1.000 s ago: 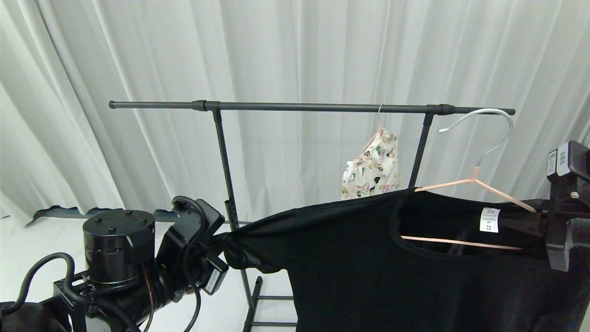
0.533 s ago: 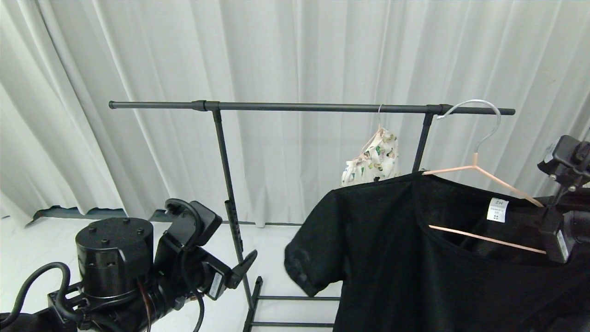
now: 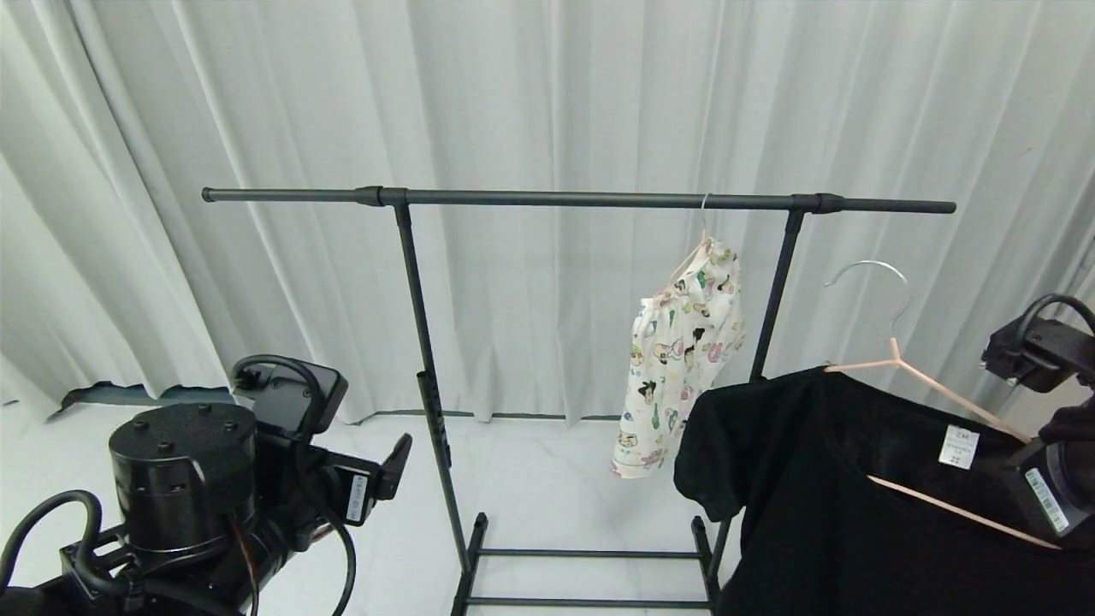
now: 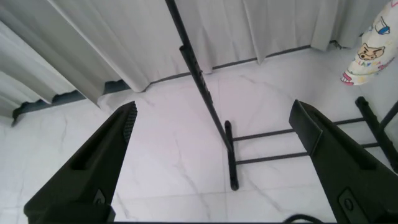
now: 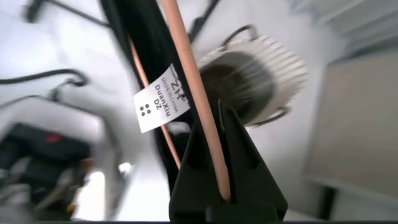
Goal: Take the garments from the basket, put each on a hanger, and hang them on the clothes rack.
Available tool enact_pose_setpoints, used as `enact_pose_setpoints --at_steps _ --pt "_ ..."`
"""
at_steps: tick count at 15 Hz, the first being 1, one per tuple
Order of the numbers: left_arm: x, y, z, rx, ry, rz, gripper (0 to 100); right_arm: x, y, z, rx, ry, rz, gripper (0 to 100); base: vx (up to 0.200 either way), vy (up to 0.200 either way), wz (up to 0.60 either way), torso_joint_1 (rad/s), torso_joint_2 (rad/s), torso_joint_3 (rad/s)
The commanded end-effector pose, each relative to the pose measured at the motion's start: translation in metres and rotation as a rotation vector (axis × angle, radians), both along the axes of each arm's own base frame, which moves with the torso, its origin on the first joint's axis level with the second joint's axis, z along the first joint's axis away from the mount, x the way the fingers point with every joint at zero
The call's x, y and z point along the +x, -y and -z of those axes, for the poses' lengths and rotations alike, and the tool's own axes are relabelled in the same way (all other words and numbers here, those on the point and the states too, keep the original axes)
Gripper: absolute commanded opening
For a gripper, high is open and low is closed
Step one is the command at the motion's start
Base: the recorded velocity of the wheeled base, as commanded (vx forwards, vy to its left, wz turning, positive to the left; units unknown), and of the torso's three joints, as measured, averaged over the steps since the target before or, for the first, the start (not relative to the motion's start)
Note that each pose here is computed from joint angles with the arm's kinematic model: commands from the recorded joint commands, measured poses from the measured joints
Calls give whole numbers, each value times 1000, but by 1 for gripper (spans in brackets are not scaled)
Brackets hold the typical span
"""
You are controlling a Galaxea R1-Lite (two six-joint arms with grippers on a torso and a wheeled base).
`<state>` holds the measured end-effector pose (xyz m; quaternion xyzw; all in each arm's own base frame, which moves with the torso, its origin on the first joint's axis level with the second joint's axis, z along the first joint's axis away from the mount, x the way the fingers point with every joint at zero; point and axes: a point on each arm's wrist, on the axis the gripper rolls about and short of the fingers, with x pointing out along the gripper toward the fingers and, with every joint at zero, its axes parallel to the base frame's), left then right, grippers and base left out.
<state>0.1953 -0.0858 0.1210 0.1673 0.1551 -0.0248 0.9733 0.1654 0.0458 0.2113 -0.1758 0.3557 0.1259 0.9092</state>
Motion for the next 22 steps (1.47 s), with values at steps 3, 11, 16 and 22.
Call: enact_pose_setpoints --at_steps 3,11,16,22 --pt "0 -2 -2 15 8 -2 100 4 -43 10 119 -97 12 0 0 0 0 0 0 0" --pt "2 -3 -1 20 2 -9 100 37 -112 -2 247 -40 56 0 0 125 0 3 0 2" --pt "3 -1 -1 19 4 -5 100 49 -121 -13 261 39 88 0 0 0 0 0 0 0" --pt "5 3 -5 20 20 18 100 71 -138 -30 312 121 94 0 100 0 0 -1 0 0"
